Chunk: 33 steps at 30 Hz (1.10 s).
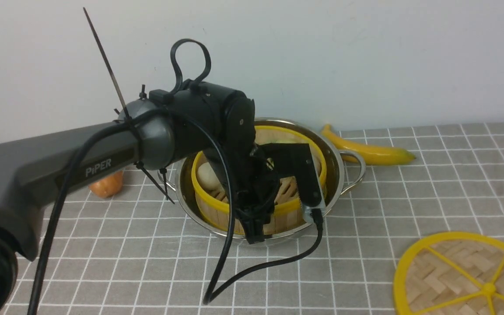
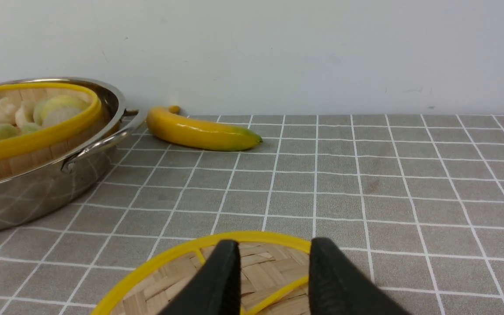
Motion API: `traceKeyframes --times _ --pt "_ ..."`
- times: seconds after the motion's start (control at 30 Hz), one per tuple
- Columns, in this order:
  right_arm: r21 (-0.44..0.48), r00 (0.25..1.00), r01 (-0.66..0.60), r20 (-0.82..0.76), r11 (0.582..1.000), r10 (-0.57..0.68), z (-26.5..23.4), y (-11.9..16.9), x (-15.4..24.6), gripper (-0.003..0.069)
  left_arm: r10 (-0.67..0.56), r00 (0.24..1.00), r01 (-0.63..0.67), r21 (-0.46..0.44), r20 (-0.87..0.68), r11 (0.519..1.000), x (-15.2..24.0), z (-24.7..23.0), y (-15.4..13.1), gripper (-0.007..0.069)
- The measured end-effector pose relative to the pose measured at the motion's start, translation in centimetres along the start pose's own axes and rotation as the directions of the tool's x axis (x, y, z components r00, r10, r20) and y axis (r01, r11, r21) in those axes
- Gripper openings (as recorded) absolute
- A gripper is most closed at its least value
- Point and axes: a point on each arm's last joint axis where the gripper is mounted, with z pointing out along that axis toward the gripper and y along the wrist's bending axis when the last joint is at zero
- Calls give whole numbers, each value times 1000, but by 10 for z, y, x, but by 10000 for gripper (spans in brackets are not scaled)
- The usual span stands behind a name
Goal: Place the steamer in the pot on the grey tablecloth, and put the lid on the steamer.
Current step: 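Place the bamboo steamer basket with dumplings into the steel pot with the left gripper, then move the gripper down to the bamboo steamer lid and grasp its center knob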
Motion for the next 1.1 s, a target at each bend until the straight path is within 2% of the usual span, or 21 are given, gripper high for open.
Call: traceKeyframes --times 0.07,0.1,0.13,0.17,0.27,0.4,0.5,0.6,0.63,0.67,0.7,0.77,0.8,0.83,0.9,0.93,0.97,1.0,1.1 --pt "0 1000 0 0 1000 0 0 0 0 243 -4 1000 4 0 1 1000 0 0 0 254" --pt "0 1000 0 0 1000 0 0 0 0 243 -9 1000 9 0 2 1000 0 0 0 321" --pt "0 1000 0 0 1000 0 0 0 0 243 -9 1000 9 0 2 1000 0 0 0 338" --pt "0 1000 0 0 1000 0 0 0 0 243 -9 1000 9 -8 8 1000 -1 -1 1 400" --pt "0 1000 0 0 1000 0 0 0 0 243 2 1000 -2 -41 13 999 -1 -8 3 497" --pt "0 1000 0 0 1000 0 0 0 0 243 15 1000 -16 -130 -8 991 3 -32 8 557" --pt "0 1000 0 0 1000 0 0 0 0 243 -20 1000 18 -207 -11 978 6 -55 10 558" --pt "0 1000 0 0 1000 0 0 0 0 243 -158 986 168 -353 59 921 13 -107 11 536" --pt "0 1000 0 0 1000 0 0 0 0 243 -181 980 197 -363 77 911 14 -113 11 531" --pt "0 1000 0 0 1000 0 0 0 0 243 -226 967 253 -389 115 886 17 -127 8 520" --pt "0 1000 0 0 1000 0 0 0 0 243 -321 923 382 -411 213 828 19 -153 5 494" --pt "0 1000 0 0 1000 0 0 0 0 243 -425 844 530 -395 326 750 23 -178 -1 461" --pt "0 1000 0 0 1000 0 0 0 0 243 -435 837 542 -391 332 744 23 -178 -1 458" --pt "0 1000 0 0 1000 0 0 0 0 243 -490 777 622 -365 394 693 26 -191 -5 434" --pt "0 1000 0 0 1000 0 0 0 0 243 -549 696 709 -322 464 627 29 -206 -10 400" --pt "0 1000 0 0 1000 0 0 0 0 243 -554 688 717 -318 469 621 30 -207 -10 393" --pt "0 1000 0 0 1000 0 0 0 0 243 -576 647 752 -296 499 589 31 -214 -12 363" --pt "0 1000 0 0 1000 0 0 0 0 243 -585 631 765 -286 509 577 32 -216 -13 347" --pt "0 1000 0 0 1000 0 0 0 0 243 -587 621 773 -280 520 570 31 -217 -13 312"
